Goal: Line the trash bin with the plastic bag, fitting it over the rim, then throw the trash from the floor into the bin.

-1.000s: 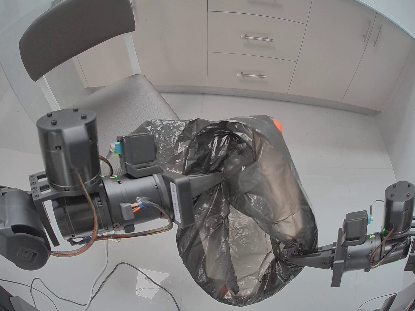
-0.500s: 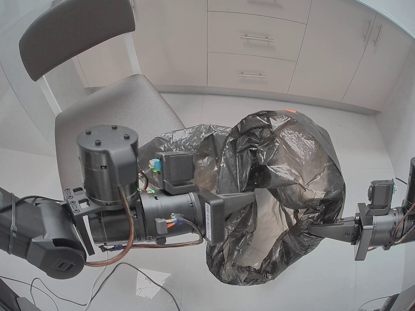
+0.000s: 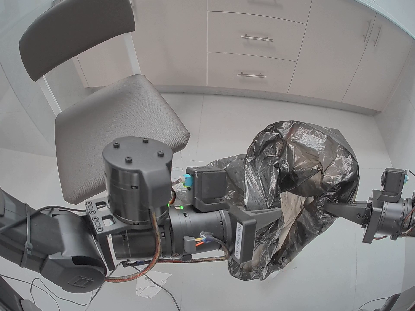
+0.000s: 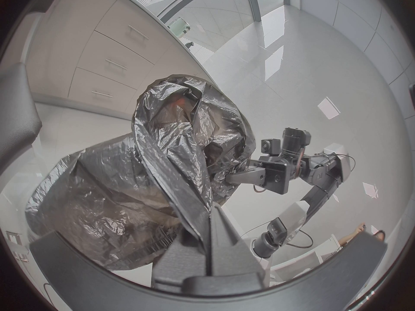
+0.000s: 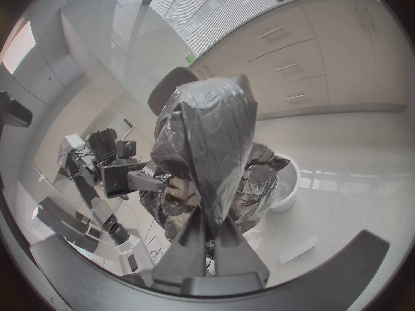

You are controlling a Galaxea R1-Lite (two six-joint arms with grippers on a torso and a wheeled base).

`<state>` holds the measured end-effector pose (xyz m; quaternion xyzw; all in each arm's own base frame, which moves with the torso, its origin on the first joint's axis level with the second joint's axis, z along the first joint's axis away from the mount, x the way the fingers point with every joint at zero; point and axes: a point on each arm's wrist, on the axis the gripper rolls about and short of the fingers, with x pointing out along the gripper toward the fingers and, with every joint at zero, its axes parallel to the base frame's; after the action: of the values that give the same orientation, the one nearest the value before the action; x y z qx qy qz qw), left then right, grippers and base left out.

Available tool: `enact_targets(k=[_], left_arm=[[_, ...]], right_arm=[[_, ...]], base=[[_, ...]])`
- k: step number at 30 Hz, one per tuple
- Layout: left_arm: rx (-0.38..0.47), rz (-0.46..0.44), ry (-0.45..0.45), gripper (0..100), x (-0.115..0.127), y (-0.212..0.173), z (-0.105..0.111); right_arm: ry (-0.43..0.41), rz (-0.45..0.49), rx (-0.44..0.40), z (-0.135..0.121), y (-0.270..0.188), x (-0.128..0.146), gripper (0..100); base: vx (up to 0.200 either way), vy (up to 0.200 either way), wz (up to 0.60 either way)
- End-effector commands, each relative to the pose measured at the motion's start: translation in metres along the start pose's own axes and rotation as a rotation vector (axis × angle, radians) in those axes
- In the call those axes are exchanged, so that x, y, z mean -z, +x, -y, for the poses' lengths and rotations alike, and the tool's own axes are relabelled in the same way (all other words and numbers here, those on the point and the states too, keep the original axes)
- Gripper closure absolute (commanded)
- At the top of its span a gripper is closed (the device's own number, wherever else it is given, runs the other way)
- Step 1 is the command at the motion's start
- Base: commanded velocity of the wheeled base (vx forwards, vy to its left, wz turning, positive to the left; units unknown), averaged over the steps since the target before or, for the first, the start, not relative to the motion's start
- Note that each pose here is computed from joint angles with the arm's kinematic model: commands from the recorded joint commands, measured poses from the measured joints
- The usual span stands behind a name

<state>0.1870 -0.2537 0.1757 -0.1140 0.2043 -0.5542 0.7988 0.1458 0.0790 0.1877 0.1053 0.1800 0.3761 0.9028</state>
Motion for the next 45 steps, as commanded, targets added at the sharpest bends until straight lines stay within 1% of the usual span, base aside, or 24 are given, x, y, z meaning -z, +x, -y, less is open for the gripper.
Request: enact_targets(k=[1, 2, 5, 7, 13, 15, 16, 17, 18, 22, 23, 25, 28, 30, 33, 34, 37, 41, 45], left_arm=[[-0.032, -0.003, -0.006, 100, 0.003, 0.008, -0.006], [-0.032, -0.004, -0.007, 100, 0.003, 0.009, -0.007], [-0.038, -0.014, -0.011, 100, 0.006, 0.011, -0.009], [-0.043, -0.019, -0.014, 100, 0.007, 0.012, -0.011], [-0.074, -0.012, -0.025, 100, 0.005, 0.012, -0.022], [-0.085, -0.012, -0.029, 100, 0.005, 0.011, -0.026], [-0.103, -0.013, -0.035, 100, 0.006, 0.012, -0.032], [-0.108, -0.014, -0.035, 100, 0.007, 0.012, -0.033], [-0.142, -0.007, -0.043, 100, 0.007, 0.011, -0.043], [-0.187, 0.017, -0.056, 100, 0.006, 0.01, -0.06], [-0.201, 0.031, -0.067, 100, 0.006, 0.01, -0.068], [-0.206, 0.044, -0.081, 100, 0.005, 0.01, -0.072], [-0.203, 0.071, -0.102, 100, 0.002, 0.012, -0.077], [-0.203, 0.075, -0.102, 100, 0.001, 0.016, -0.079], [-0.204, 0.072, -0.103, 100, 0.002, 0.017, -0.081], [-0.203, 0.066, -0.106, 100, 0.004, 0.019, -0.081], [-0.202, 0.068, -0.106, 100, 0.003, 0.019, -0.081], [-0.203, 0.067, -0.108, 100, 0.004, 0.021, -0.082], [-0.195, 0.079, -0.109, 100, 0.0, 0.024, -0.081]], right_arm=[[-0.002, 0.031, 0.045, 0.001, 0.001, -0.007, 100], [-0.002, 0.04, 0.064, 0.001, 0.003, -0.01, 100], [0.016, 0.073, 0.168, 0.003, 0.01, -0.017, 100], [0.023, 0.101, 0.205, 0.004, 0.012, -0.021, 100], [-0.011, 0.196, 0.197, 0.002, 0.024, -0.034, 100], [-0.015, 0.21, 0.227, 0.003, 0.029, -0.04, 100], [-0.017, 0.221, 0.262, 0.005, 0.035, -0.045, 100], [-0.018, 0.224, 0.269, 0.005, 0.036, -0.046, 100], [-0.024, 0.222, 0.309, 0.009, 0.046, -0.048, 100], [-0.077, 0.211, 0.335, 0.012, 0.056, -0.051, 100], [-0.112, 0.203, 0.345, 0.011, 0.06, -0.052, 100], [-0.128, 0.214, 0.358, 0.009, 0.063, -0.054, 100], [-0.145, 0.272, 0.396, 0.0, 0.07, -0.065, 100], [-0.15, 0.303, 0.394, -0.005, 0.073, -0.072, 100], [-0.169, 0.313, 0.385, -0.009, 0.074, -0.075, 100], [-0.216, 0.324, 0.381, -0.016, 0.074, -0.079, 100], [-0.257, 0.326, 0.375, -0.027, 0.075, -0.078, 100], [-0.279, 0.321, 0.385, -0.037, 0.077, -0.075, 100], [-0.295, 0.36, 0.37, -0.045, 0.069, -0.083, 100]], base=[[0.0, 0.0, 0.0], [0.0, 0.0, 0.0], [0.0, 0.0, 0.0], [0.0, 0.0, 0.0], [0.0, 0.0, 0.0], [0.0, 0.0, 0.0], [0.0, 0.0, 0.0], [0.0, 0.0, 0.0], [0.0, 0.0, 0.0], [0.0, 0.0, 0.0], [0.0, 0.0, 0.0], [0.0, 0.0, 0.0], [0.0, 0.0, 0.0], [0.0, 0.0, 0.0], [0.0, 0.0, 0.0], [0.0, 0.0, 0.0], [0.0, 0.0, 0.0], [0.0, 0.0, 0.0], [0.0, 0.0, 0.0]])
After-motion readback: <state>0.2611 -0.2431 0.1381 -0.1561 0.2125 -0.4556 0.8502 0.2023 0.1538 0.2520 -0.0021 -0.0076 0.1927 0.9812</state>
